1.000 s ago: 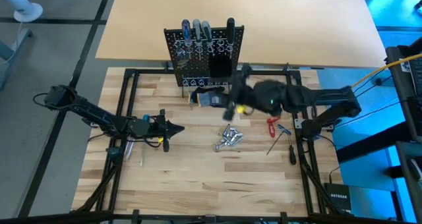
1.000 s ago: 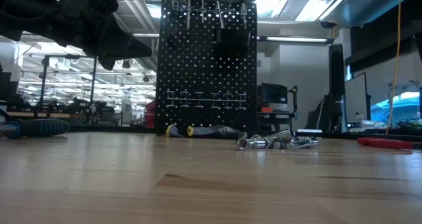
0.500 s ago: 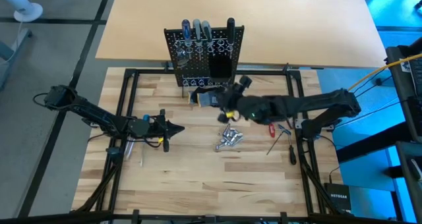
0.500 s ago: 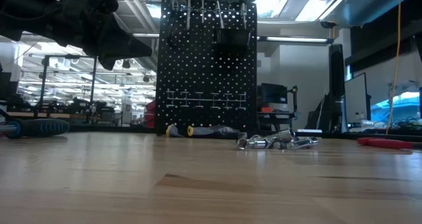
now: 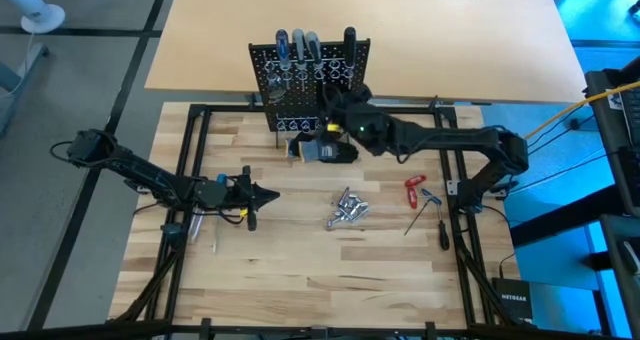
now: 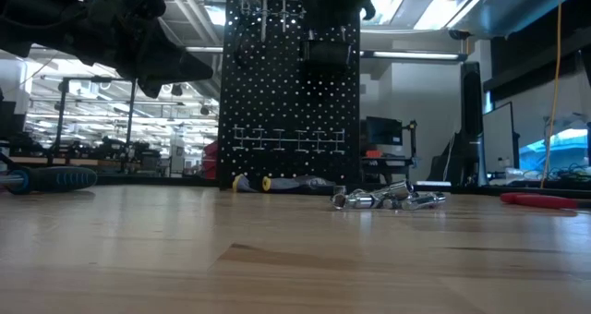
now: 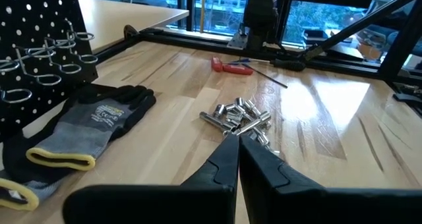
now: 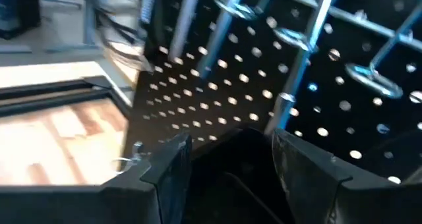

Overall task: Hang tools onto peg board
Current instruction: Hang the gray screwdriver on the pegboard

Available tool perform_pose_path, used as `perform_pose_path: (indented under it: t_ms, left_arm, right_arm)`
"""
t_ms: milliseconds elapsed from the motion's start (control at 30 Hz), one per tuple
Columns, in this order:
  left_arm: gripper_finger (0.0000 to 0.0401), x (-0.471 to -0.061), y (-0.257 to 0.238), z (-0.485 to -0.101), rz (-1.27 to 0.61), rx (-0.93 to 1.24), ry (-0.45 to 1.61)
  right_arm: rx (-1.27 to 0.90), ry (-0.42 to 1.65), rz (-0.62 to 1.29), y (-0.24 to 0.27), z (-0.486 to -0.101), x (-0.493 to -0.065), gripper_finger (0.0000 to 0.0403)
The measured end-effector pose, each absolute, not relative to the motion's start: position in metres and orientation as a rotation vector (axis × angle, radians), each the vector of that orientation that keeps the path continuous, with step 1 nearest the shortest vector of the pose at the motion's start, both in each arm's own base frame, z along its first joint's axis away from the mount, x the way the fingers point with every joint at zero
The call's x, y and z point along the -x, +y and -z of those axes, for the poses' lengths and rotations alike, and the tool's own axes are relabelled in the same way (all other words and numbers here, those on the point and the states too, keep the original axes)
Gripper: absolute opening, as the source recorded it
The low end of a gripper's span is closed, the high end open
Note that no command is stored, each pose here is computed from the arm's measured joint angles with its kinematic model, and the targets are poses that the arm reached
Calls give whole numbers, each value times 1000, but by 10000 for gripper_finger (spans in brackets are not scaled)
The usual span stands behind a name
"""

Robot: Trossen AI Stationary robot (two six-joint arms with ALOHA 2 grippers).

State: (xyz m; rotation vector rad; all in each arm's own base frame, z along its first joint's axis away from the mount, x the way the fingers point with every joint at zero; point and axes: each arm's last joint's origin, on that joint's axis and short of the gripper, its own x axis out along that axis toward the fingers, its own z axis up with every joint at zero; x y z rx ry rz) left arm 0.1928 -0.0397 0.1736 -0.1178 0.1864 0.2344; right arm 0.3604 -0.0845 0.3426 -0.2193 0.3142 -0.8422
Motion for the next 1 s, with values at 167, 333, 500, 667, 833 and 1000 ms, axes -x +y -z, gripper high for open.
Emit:
perform_pose_path:
  t_ms: [167,333,500,667,833,1000]
  left_arm:
    - [4,-193,-40,-174,-235,117,187]
    - [4,-193,-40,-174,-234,115,186]
    - [4,-193,-40,-174,-235,114,187]
    - [4,-193,-40,-174,-236,115,186]
    - [4,-193,-40,-174,-236,114,187]
    - [4,-193,-40,-173,-236,116,188]
  right_arm:
    - [201,286,893,-102,-342,-360,209]
    - [183,240,869,-110,-346,-359,209]
    - [177,214,851,-113,-345,-362,209]
    - [177,219,822,-113,-337,-369,209]
    - [171,185,783,-113,-338,-372,209]
    - [176,200,805,-113,-336,-372,209]
